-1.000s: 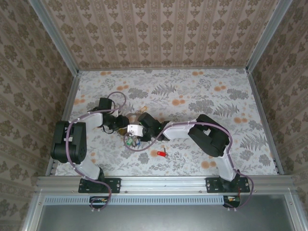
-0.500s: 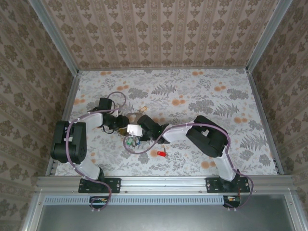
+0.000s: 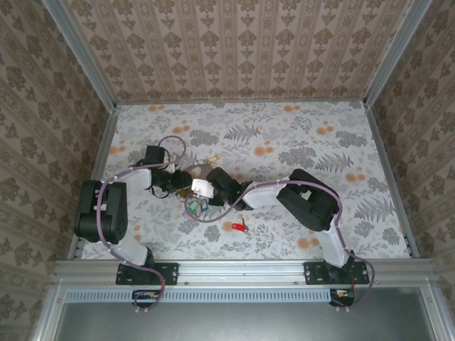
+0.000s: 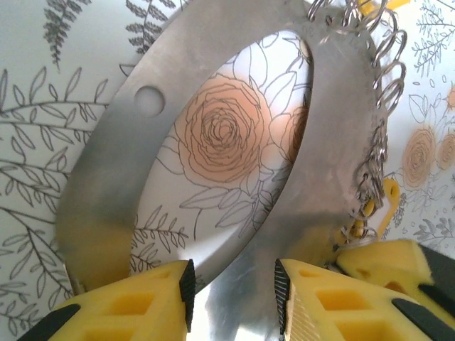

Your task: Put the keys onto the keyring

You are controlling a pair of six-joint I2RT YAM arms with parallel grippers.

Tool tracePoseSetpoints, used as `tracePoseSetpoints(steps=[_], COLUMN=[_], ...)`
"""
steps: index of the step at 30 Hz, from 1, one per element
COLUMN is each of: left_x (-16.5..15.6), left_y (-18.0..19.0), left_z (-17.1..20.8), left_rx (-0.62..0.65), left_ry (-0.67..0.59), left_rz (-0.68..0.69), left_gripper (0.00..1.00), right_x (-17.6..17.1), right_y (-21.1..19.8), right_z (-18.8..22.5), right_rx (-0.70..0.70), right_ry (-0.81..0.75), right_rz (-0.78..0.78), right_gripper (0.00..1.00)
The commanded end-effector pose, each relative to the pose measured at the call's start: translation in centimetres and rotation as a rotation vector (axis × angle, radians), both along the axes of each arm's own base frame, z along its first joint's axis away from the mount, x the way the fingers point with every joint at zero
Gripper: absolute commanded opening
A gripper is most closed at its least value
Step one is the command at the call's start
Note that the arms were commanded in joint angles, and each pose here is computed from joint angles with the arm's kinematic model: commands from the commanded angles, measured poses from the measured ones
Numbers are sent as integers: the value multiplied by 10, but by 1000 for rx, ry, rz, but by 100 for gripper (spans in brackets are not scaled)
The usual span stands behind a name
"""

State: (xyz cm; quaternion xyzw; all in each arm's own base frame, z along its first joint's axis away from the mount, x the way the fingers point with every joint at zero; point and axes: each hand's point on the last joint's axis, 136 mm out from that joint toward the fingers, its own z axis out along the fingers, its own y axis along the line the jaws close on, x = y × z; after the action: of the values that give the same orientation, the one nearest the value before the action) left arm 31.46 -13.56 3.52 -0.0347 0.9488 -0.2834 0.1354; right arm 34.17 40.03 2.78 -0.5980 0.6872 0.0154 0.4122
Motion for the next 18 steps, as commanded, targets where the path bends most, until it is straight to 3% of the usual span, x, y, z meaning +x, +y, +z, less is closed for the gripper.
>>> tracePoseSetpoints(steps=[1,8,13,18], left_x=[2,14,13,2], left_y=[-5,-22,-28,-37], left_z=[20,91,140,163], left_rx=[-60,-188,-206,-203], left_ry=[-63,-312,-560,-711], left_rz=[-9,-111,-217,-373], left_gripper=[39,41,43,40], right_x=[6,15,15,13], right_y=[-8,-16,-21,-22], right_z=[29,64,84,110], right_rx=[123,344,439,505], right_ry=[43,96,116,133], right_rz=[-51,-50,21,114], right_gripper=[0,0,0,0])
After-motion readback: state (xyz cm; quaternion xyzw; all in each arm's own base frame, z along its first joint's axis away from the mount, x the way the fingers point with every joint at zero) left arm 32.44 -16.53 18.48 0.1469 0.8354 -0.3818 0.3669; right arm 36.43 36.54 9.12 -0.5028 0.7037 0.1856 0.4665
